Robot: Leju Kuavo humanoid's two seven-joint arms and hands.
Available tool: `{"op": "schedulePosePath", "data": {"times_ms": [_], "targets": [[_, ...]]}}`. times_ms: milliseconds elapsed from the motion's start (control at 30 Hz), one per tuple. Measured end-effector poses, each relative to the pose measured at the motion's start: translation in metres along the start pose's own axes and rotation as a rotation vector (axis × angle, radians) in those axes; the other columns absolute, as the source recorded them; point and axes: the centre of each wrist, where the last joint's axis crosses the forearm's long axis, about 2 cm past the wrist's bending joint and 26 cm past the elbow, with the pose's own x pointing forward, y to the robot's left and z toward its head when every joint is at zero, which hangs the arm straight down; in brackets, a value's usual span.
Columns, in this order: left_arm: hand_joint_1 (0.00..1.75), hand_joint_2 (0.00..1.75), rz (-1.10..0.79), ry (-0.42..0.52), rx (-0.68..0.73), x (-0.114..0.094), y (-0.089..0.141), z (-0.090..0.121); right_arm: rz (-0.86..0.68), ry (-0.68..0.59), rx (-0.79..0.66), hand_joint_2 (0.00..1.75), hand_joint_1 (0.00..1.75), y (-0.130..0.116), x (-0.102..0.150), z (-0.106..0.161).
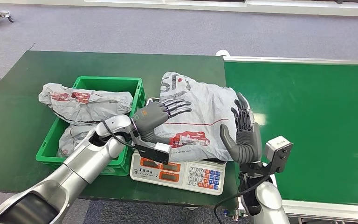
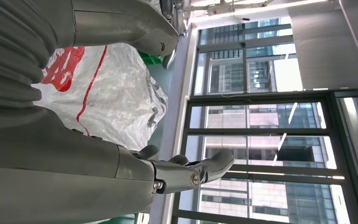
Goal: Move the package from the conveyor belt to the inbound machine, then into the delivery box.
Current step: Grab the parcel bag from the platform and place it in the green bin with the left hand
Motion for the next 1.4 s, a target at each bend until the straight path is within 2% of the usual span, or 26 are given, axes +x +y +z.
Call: {"op": "schedulePosePath", "data": {"times_ms": [200,300,367,533,667,800,867,1200,1233,1333,1367,1400], "targets": [[0.00,1.75,0.001,-0.004,-0.001,0.001,0.001,-0.001,0.000,0.000,0.000,1.75,0.00,0.000,0.000,0.000],[0.00,1.75,0.005,-0.020,-0.052,0.001,0.004,-0.005,-0.002,0.002,0.004,1.75,0.00,0.000,0.000,0.000],[0.00,1.75,0.000,-0.033,-0.119,0.003,0.009,-0.013,-0.004,0.003,0.008,1.75,0.00,0.000,0.000,0.000],[0.00,1.75,0.001,-0.064,-0.325,0.014,0.018,-0.049,-0.015,-0.006,0.020,1.75,0.00,0.001,0.001,-0.002],[0.00,1.75,0.012,-0.054,-0.417,0.024,-0.001,-0.066,-0.034,-0.026,0.031,1.75,0.00,0.000,0.001,-0.009],[0.00,1.75,0.037,-0.021,-0.469,0.031,-0.038,-0.066,-0.049,-0.039,0.046,1.75,0.00,0.001,-0.001,-0.018],[0.00,1.75,0.052,-0.012,-0.477,0.032,-0.049,-0.064,-0.054,-0.039,0.048,1.75,0.00,0.001,-0.002,-0.020],[0.00,1.75,0.066,0.028,-0.460,0.033,-0.061,-0.063,-0.066,-0.036,0.063,1.75,0.00,0.005,-0.005,-0.025],[0.15,1.75,0.067,0.029,-0.461,0.033,-0.062,-0.062,-0.066,-0.036,0.063,1.75,0.00,0.005,-0.005,-0.025],[1.46,1.75,0.093,0.036,-0.496,0.034,-0.066,-0.062,-0.069,-0.036,0.064,1.75,0.00,0.005,-0.005,-0.026],[1.75,1.75,0.109,0.039,-0.519,0.035,-0.067,-0.062,-0.071,-0.037,0.064,1.75,0.00,0.005,-0.005,-0.027],[1.75,1.75,0.123,0.042,-0.543,0.036,-0.069,-0.062,-0.073,-0.037,0.065,1.75,0.00,0.005,-0.005,-0.027]]}}
